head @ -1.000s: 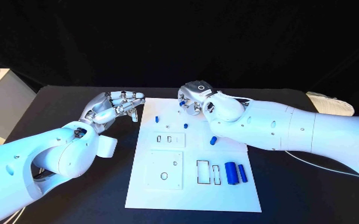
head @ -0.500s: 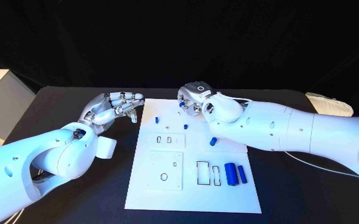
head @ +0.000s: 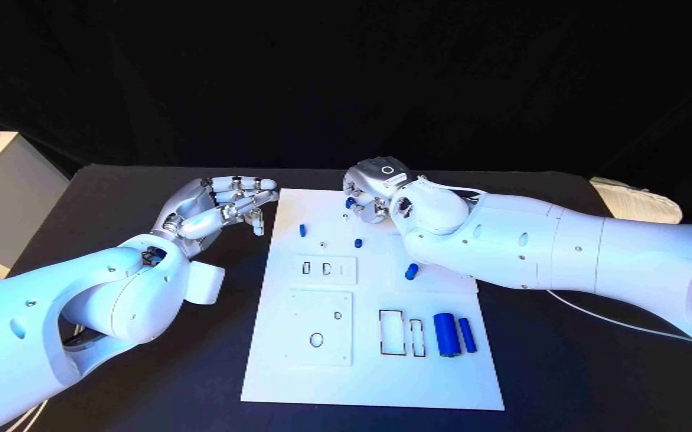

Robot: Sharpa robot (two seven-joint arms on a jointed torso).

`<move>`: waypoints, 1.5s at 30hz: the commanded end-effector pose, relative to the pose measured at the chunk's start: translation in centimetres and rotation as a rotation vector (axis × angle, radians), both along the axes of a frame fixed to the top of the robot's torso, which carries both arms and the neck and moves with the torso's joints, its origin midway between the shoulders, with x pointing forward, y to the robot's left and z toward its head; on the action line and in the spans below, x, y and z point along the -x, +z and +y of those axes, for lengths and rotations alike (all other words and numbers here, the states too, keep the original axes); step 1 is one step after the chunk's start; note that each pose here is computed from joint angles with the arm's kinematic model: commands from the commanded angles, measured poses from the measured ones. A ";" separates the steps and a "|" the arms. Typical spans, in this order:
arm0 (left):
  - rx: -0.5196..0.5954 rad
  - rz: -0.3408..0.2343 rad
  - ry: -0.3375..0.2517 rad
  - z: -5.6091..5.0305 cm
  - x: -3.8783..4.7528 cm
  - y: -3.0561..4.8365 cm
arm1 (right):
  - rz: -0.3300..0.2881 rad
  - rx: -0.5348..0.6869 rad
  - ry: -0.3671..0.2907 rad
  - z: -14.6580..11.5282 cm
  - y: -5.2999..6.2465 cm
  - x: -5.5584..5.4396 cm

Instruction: Assemble the parts on the task board

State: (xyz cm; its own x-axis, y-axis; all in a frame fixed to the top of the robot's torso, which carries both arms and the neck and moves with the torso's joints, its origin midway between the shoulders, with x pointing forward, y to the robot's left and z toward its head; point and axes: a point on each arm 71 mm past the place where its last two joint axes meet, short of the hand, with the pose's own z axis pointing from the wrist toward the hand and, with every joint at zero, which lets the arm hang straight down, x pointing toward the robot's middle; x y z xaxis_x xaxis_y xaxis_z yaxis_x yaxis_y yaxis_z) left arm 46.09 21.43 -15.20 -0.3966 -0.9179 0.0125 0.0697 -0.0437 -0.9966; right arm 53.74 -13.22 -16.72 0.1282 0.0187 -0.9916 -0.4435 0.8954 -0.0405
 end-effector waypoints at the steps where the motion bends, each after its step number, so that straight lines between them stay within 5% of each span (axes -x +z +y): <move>1: 0.009 -0.003 -0.011 -0.2 0.01 0.13 | 0.013 0.014 0.017 0.1 -0.1 0.1; 11: 0.009 -0.004 -0.009 -0.1 -0.03 0.12 | -0.003 -0.014 0.013 -0.8 0.2 0.6; 18: 0.007 -0.006 -0.002 0.2 -0.14 0.10 | -0.009 -0.135 -0.009 -3.9 1.8 1.7; 26: 0.008 -0.007 -0.001 0.4 -0.29 0.04 | 0.092 -0.316 -0.066 -8.5 3.8 2.8; 34: 0.010 -0.004 -0.008 0.2 -0.33 -0.01 | 0.241 -0.322 -0.168 -12.5 3.4 2.6; 45: 0.012 -0.002 -0.013 0.1 -0.35 -0.05 | 0.284 -0.265 -0.240 -14.0 2.4 2.2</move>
